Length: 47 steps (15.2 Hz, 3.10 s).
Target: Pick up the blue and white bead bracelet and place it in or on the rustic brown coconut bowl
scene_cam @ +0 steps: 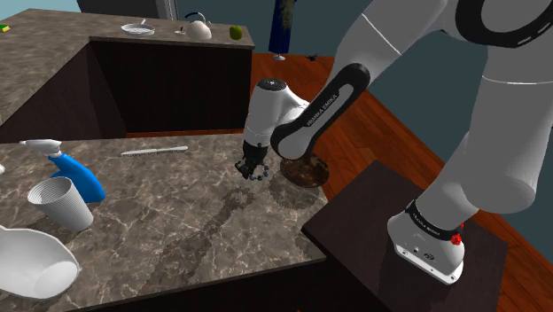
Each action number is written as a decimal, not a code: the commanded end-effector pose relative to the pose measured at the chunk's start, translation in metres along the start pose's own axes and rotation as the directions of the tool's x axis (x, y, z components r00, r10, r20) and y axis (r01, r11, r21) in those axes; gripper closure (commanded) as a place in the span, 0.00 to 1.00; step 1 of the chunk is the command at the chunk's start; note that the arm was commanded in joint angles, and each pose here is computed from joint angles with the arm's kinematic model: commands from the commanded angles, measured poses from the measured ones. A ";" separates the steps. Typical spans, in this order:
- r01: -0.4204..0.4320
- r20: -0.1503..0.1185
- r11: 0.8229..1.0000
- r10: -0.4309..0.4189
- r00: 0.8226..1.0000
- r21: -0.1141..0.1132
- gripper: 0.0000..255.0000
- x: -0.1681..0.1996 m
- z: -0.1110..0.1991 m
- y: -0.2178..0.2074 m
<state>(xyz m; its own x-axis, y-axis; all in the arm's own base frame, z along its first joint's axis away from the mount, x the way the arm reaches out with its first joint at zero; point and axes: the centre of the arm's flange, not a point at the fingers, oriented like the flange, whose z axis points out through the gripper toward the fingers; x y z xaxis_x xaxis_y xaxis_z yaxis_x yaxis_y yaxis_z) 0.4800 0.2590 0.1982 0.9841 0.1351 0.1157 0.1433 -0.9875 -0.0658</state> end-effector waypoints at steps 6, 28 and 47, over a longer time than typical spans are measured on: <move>0.000 0.000 1.000 0.000 1.000 0.000 1.00 0.003 -0.037 -0.002; 0.000 0.000 1.000 0.000 1.000 0.000 1.00 -0.109 -0.080 0.147; 0.000 0.000 1.000 0.000 1.000 0.000 1.00 -0.116 -0.016 0.152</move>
<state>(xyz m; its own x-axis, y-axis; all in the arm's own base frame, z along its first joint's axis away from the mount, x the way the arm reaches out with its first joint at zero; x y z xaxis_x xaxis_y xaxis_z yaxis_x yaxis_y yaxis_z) 0.3856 0.0923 0.1904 0.9841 0.1352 0.1153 0.1434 -0.9875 -0.0656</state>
